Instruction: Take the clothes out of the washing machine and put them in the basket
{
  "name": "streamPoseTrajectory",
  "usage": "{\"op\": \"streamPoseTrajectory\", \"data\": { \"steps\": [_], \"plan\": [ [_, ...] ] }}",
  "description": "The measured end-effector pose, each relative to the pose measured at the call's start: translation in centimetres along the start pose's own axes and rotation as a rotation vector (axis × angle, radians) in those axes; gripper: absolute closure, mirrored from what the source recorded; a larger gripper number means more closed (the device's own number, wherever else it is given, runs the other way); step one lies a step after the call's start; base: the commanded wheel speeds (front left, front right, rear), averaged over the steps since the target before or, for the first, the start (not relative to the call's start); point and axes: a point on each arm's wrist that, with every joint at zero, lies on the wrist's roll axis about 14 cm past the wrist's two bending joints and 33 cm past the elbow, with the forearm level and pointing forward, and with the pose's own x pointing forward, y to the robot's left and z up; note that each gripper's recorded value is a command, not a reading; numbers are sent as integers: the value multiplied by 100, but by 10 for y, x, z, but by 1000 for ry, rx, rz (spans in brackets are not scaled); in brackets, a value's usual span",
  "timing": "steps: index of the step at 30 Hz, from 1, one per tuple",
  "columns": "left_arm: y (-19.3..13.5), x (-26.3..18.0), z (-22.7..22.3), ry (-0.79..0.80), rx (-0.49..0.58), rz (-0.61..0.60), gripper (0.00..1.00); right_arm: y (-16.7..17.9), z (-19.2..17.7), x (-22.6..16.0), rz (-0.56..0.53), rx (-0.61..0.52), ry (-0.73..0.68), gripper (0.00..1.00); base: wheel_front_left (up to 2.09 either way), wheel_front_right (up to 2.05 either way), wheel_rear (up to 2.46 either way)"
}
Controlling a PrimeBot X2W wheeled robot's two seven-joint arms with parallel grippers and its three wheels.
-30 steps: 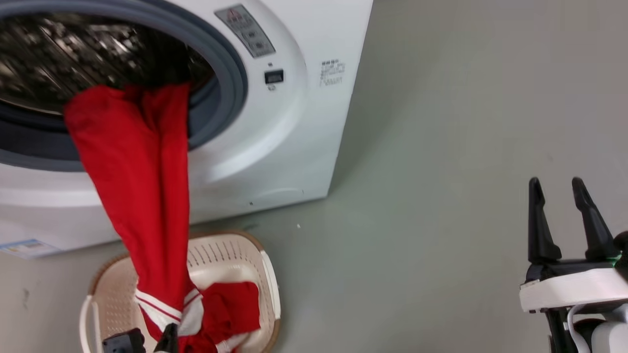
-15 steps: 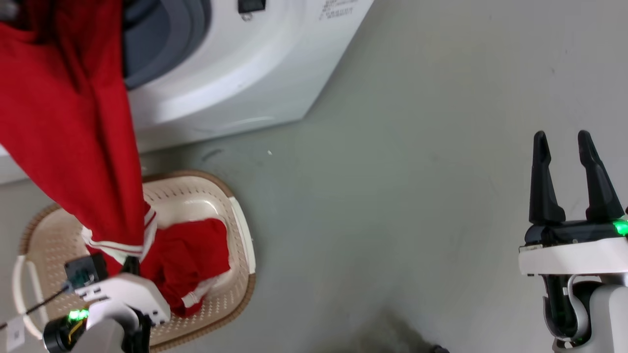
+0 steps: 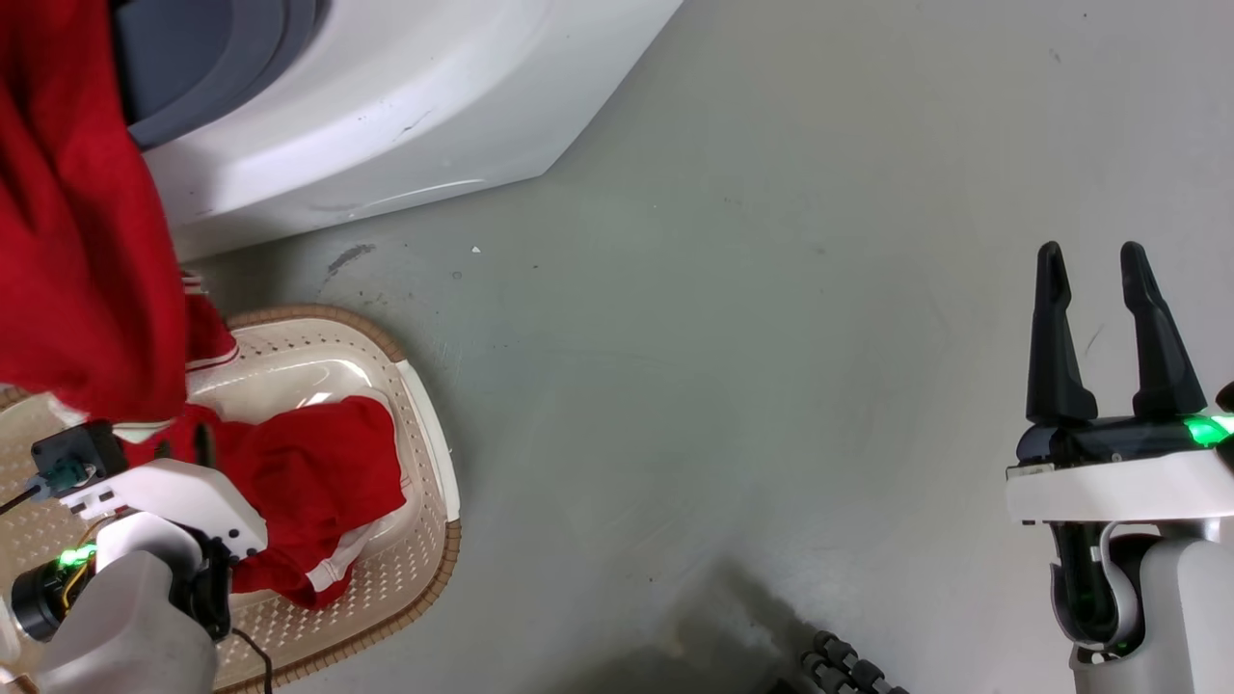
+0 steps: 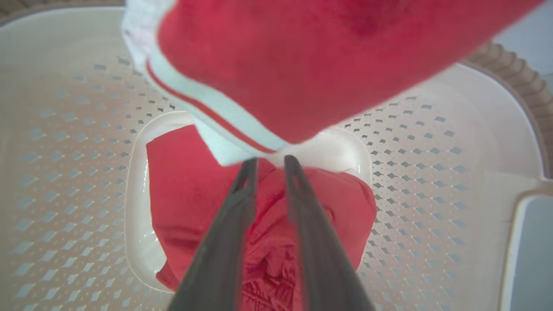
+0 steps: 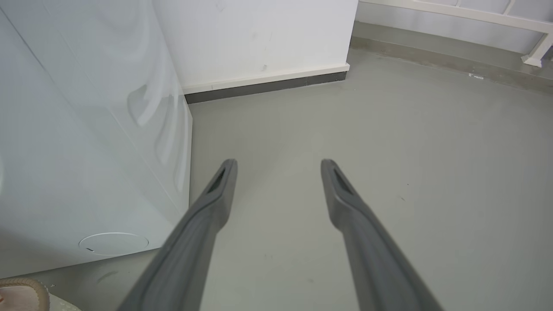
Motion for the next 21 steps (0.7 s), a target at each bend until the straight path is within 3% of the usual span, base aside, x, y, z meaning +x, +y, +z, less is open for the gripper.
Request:
{"op": "streamPoseTrajectory", "data": {
  "steps": [8, 21],
  "plan": [
    [1, -15, 14, -35, -1, -1, 0, -2, 16, -5, -3, 10, -43, 0, 0, 0, 0],
    [-10, -94, 57, -249, 13, -57, 0, 5, 56, -38, 36, 8, -126, 0, 0, 0, 0]
  ]
}}
